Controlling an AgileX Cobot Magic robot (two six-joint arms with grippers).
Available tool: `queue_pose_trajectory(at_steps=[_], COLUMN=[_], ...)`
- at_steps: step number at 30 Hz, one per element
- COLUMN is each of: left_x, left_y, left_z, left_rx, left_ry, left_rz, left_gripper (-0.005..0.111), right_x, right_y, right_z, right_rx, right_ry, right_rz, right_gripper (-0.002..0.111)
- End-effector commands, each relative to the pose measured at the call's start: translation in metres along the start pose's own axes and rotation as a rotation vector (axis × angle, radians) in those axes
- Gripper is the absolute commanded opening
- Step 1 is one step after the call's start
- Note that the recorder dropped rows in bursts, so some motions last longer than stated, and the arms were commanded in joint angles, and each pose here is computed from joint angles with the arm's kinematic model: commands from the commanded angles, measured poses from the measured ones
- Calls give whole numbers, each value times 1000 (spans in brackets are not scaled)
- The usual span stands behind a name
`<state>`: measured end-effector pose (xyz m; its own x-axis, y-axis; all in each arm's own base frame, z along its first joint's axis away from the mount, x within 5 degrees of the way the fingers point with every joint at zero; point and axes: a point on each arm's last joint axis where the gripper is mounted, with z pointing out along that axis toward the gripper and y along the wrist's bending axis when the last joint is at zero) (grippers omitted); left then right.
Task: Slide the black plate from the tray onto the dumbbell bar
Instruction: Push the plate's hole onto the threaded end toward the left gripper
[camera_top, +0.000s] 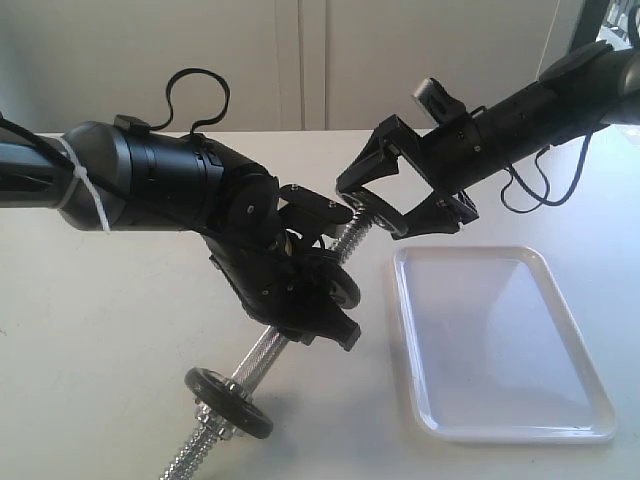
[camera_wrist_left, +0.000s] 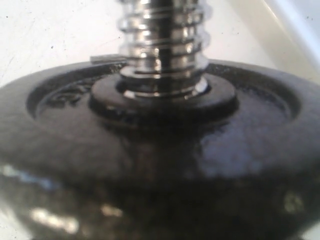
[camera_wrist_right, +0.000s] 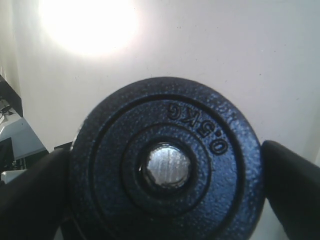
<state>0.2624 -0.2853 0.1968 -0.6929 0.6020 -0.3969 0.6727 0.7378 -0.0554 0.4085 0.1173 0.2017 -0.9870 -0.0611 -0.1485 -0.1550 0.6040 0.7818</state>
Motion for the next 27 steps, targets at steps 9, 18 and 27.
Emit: queue_pose_trajectory(at_steps=[9,18,27], left_x=[-22,-25,-25], left_y=[-5,-5,-5], left_z=[-30,-30,-30], left_rx=[33,35,35], left_ry=[-217,-247,-247], left_rz=[-18,-18,-15], left_gripper=[0,0,0], right_x=[3,11,12], right_y=[14,7,6], right_z=[3,9,10], right_rx=[-146,-166,-164], right_ry=[-7,7,10], right_rz=[45,79,82], right_gripper=[0,0,0])
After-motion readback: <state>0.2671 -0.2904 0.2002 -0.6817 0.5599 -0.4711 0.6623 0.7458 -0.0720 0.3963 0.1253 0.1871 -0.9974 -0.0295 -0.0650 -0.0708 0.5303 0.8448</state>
